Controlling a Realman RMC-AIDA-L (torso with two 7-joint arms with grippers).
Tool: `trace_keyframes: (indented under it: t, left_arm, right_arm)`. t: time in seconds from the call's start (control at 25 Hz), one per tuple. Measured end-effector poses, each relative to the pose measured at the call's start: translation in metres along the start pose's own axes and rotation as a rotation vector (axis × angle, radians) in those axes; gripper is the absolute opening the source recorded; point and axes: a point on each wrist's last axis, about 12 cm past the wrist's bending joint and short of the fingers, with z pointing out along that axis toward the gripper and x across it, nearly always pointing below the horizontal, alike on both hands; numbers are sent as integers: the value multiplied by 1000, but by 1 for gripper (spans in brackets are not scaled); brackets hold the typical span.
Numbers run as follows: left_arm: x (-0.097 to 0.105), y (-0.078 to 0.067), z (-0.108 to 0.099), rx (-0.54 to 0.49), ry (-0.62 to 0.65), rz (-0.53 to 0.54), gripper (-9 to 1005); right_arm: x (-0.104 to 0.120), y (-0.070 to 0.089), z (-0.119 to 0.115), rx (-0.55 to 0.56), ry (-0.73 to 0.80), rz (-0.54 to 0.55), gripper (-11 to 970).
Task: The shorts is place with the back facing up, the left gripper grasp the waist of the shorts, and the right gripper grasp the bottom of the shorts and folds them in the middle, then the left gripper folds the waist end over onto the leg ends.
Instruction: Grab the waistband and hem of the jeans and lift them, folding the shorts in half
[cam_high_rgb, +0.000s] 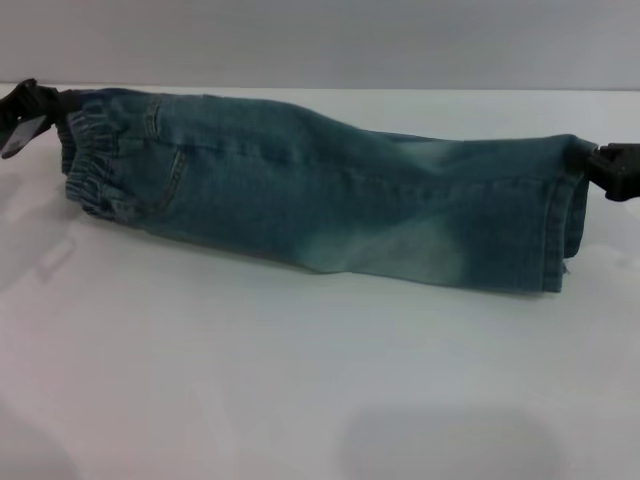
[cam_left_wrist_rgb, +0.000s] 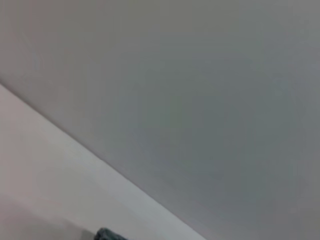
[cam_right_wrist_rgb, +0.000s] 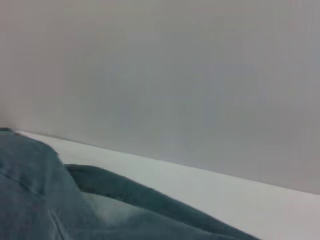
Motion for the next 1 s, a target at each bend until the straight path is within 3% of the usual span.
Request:
trace_keyframes:
  t: [0.28, 0.64, 1.0]
  left_arm:
    - [0, -4, 11, -21, -33, 31, 137]
    - [-3, -7, 17, -42, -44, 63, 141]
    - [-1, -6, 19, -61, -42, 71, 145]
  right_arm:
    - [-8, -2, 17, 72, -8, -8, 6]
    - [-37, 2, 38, 52, -36, -54, 13]
    - [-22, 1, 52, 105, 10, -9, 19]
